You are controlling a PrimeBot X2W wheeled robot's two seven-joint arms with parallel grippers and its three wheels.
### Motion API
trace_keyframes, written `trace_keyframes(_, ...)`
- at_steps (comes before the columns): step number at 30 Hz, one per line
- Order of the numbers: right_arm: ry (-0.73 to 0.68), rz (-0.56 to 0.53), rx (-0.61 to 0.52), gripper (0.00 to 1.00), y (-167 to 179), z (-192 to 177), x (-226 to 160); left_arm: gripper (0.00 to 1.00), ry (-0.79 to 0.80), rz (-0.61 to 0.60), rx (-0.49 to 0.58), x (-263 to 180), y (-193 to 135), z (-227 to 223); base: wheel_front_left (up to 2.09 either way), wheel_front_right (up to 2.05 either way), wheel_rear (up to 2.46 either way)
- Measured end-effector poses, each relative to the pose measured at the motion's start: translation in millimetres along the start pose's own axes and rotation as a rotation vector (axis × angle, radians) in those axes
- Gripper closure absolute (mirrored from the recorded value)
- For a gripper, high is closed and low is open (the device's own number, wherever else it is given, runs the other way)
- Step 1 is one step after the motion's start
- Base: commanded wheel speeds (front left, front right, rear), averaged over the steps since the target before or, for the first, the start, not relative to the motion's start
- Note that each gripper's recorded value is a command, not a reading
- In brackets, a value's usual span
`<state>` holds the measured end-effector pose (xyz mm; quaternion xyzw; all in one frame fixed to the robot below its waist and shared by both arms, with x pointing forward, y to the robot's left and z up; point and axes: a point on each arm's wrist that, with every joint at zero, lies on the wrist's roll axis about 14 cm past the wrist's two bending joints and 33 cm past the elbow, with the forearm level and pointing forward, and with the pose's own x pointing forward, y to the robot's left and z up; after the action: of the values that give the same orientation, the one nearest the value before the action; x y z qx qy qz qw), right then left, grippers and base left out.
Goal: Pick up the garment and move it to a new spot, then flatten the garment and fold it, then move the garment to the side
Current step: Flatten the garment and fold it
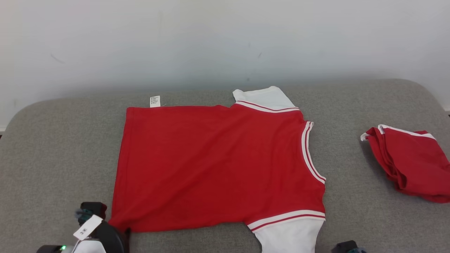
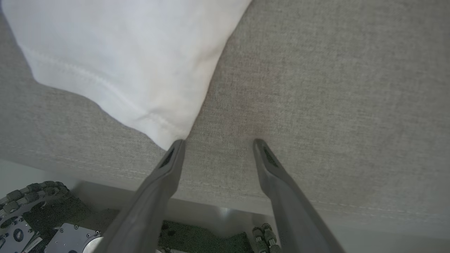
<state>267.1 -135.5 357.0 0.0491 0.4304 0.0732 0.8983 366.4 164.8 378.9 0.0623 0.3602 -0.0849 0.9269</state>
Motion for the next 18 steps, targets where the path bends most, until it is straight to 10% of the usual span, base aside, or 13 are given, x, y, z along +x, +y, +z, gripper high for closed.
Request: trace_keyframes(18, 0.021, 0.023, -0.036, 0.02, 20.1, 5.6, 12.3, 0.00, -0.008, -0.024, 0.019, 12.3, -7.8, 12.0, 0.00, 0.00, 0.00)
